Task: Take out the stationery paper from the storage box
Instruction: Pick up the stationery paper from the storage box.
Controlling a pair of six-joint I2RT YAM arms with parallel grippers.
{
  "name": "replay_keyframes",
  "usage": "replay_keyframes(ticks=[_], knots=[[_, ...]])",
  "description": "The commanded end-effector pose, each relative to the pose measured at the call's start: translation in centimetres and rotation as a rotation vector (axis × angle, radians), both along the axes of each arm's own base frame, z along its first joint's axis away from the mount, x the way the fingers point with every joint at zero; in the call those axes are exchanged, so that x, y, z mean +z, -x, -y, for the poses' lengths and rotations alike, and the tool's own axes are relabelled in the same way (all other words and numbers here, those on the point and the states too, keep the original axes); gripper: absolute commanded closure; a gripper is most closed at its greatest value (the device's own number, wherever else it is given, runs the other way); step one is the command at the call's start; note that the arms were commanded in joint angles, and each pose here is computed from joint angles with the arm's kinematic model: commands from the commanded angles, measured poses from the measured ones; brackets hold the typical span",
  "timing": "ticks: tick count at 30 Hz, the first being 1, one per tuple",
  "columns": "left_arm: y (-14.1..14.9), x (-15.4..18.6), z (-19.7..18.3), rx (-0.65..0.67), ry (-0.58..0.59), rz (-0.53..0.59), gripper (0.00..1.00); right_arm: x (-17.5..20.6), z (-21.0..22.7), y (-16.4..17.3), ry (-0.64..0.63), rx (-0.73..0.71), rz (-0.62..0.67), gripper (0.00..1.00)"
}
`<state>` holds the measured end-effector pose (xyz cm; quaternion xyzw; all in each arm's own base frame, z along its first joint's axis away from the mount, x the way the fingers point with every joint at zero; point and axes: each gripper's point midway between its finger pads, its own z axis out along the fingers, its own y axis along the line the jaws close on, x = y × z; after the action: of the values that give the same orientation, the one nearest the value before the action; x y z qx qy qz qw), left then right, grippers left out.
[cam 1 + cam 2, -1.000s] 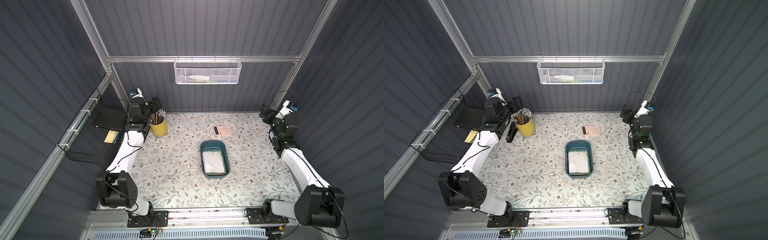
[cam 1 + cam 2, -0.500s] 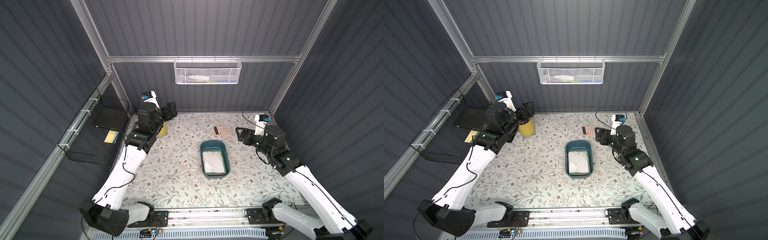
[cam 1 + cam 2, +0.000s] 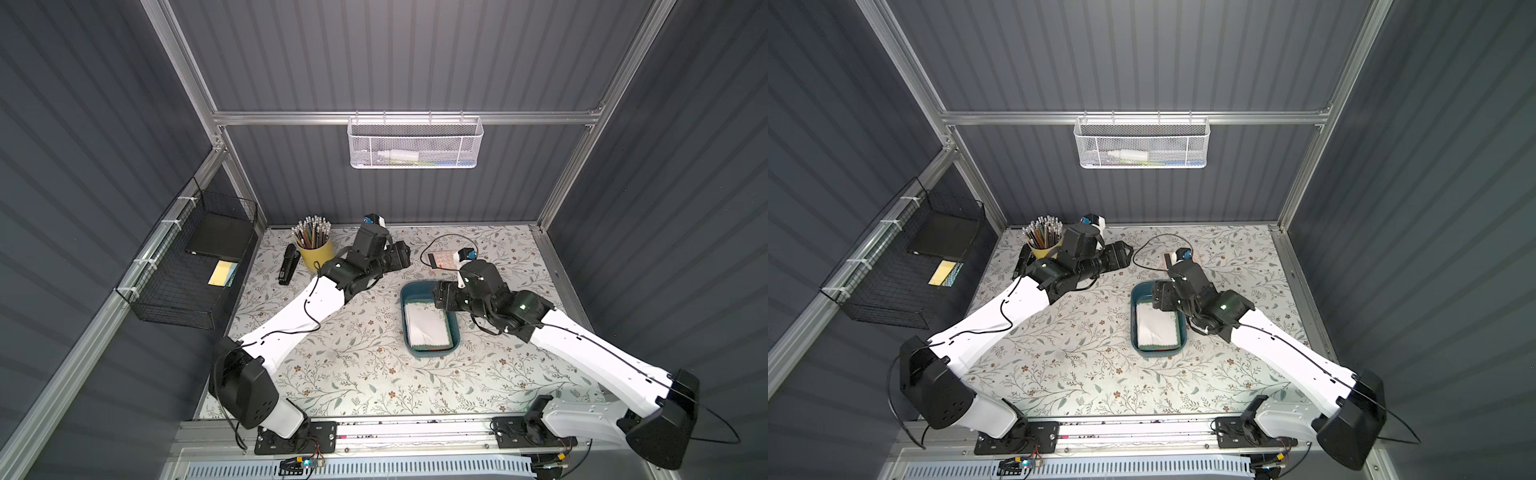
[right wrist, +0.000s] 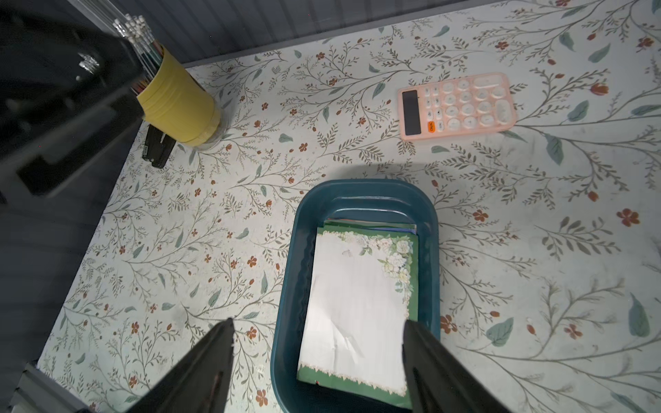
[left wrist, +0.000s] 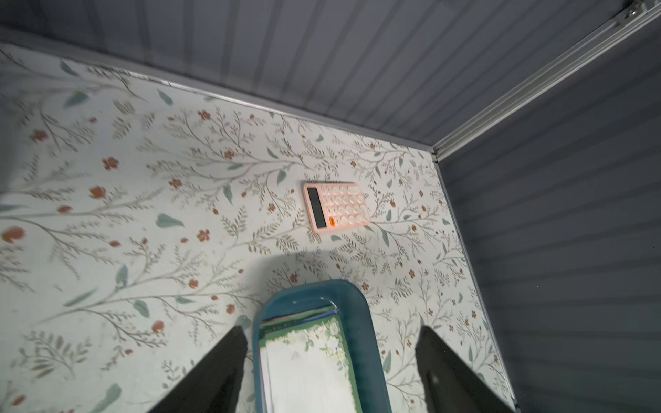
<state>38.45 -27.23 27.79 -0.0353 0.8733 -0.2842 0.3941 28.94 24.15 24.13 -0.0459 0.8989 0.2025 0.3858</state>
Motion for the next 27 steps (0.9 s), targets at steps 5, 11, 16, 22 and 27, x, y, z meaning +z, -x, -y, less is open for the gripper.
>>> replay_keyframes(ticks=[5, 11, 16, 22, 27], knots=[[1.8, -2.1, 0.6, -0.022, 0.005, -0.137, 0.24, 3.8, 1.4, -3.7, 0.093, -0.144, 0.144, 0.20], [4.0, -6.9, 2.5, -0.120, 0.021, -0.320, 0.29, 5.7, 5.0, -6.8, 0.019, -0.265, 0.166, 0.23], [5.9, -8.5, 4.2, -0.183, 0.093, -0.421, 0.32, 4.9, 8.0, -8.4, -0.042, -0.299, 0.142, 0.24], [7.8, -11.0, 6.3, -0.256, 0.110, -0.551, 0.32, 2.7, 9.1, -9.4, 0.031, -0.326, 0.113, 0.24], [8.7, -13.2, 7.3, -0.268, 0.063, -0.611, 0.33, 1.5, 9.2, -9.8, 0.028, -0.325, 0.097, 0.23]])
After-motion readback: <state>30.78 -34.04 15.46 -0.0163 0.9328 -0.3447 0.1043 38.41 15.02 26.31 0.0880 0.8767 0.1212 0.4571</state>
